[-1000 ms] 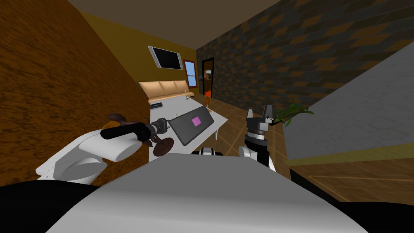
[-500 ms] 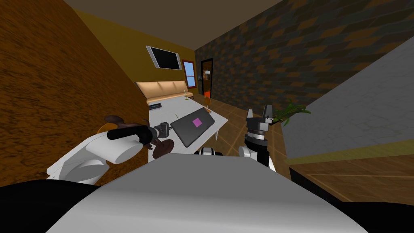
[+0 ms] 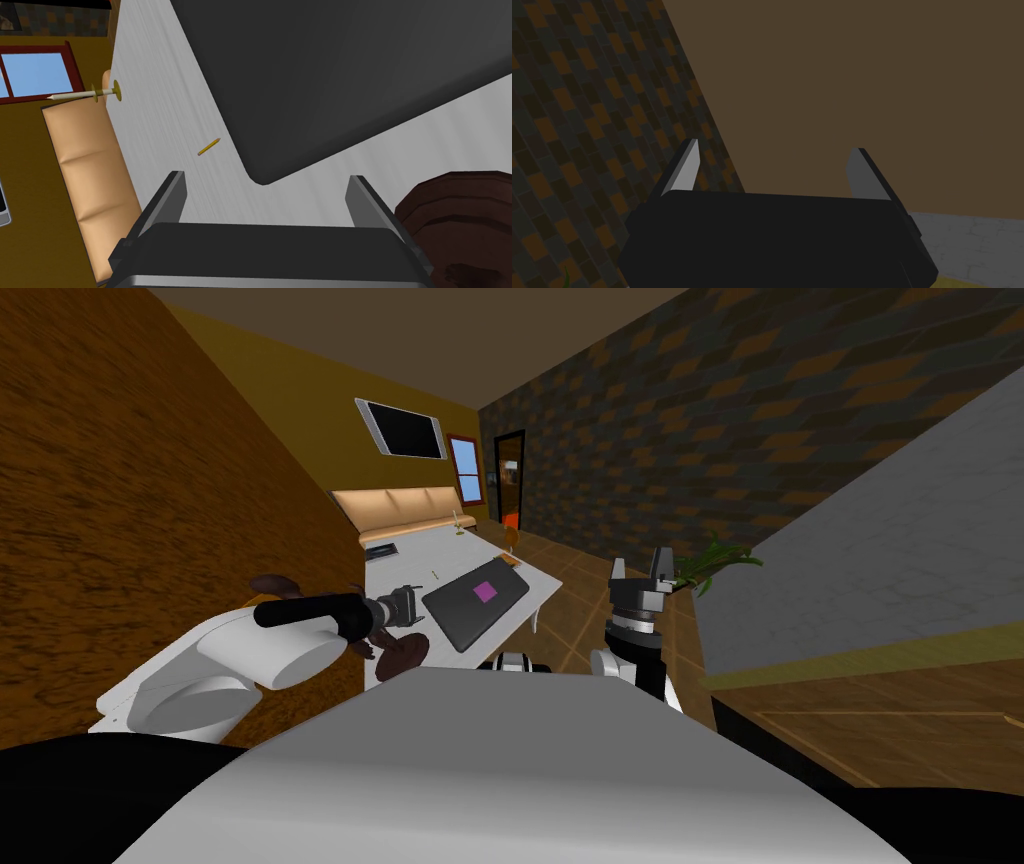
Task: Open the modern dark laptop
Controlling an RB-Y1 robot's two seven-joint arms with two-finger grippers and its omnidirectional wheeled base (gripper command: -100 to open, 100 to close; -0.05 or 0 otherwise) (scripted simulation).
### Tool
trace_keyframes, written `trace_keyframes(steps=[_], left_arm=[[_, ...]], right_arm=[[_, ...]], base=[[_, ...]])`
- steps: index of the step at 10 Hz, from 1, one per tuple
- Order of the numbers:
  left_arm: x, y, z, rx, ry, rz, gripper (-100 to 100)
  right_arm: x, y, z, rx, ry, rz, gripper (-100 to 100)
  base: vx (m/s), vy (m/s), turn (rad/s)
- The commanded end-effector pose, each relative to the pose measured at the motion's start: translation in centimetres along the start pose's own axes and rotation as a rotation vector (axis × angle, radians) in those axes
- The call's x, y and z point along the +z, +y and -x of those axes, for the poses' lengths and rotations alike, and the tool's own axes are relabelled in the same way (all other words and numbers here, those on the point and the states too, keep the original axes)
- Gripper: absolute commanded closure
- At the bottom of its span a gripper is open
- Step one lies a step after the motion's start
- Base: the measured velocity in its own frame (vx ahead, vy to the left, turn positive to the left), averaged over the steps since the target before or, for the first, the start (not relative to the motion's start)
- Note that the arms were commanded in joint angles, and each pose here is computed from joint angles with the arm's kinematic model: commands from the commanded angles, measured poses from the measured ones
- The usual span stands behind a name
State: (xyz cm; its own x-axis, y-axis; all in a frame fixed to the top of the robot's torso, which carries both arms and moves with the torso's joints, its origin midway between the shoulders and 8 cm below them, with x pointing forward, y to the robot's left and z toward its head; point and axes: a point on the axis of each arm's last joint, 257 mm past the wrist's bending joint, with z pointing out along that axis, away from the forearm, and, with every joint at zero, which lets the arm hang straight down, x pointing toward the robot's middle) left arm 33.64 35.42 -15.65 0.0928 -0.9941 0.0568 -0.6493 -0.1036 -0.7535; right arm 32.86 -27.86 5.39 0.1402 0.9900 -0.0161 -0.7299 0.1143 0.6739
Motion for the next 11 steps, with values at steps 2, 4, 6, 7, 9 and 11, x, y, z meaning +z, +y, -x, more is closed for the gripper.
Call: trace_keyframes(steps=[2, 4, 6, 7, 9, 11], left_arm=[[-1.4, -2.3, 0.7, -0.019, -0.02, 0.0, -100], [-2.0, -3.2, 1.0, -0.025, -0.028, -0.001, -100], [-2.1, -3.4, 0.9, -0.025, -0.029, -0.002, -100], [-2.1, -3.4, 1.0, -0.027, -0.03, -0.001, 0], [-2.1, -3.4, 1.0, -0.027, -0.03, -0.001, 0], [-2.1, -3.4, 1.0, -0.027, -0.03, -0.001, 0]], right_arm=[[0.0, 0.0, 0.0, 0.0, 0.0, 0.0, 0], [0.0, 0.0, 0.0, 0.0, 0.0, 0.0, 0], [0.0, 0.0, 0.0, 0.0, 0.0, 0.0, 0], [0.0, 0.0, 0.0, 0.0, 0.0, 0.0, 0], [0.0, 0.0, 0.0, 0.0, 0.0, 0.0, 0], [0.0, 0.0, 0.0, 0.0, 0.0, 0.0, 0]], base=[[-0.045, 0.0, -0.083], [-0.031, -0.004, -0.048], [-0.019, -0.002, -0.032], [0.0, 0.0, 0.0], [0.0, 0.0, 0.0], [0.0, 0.0, 0.0]])
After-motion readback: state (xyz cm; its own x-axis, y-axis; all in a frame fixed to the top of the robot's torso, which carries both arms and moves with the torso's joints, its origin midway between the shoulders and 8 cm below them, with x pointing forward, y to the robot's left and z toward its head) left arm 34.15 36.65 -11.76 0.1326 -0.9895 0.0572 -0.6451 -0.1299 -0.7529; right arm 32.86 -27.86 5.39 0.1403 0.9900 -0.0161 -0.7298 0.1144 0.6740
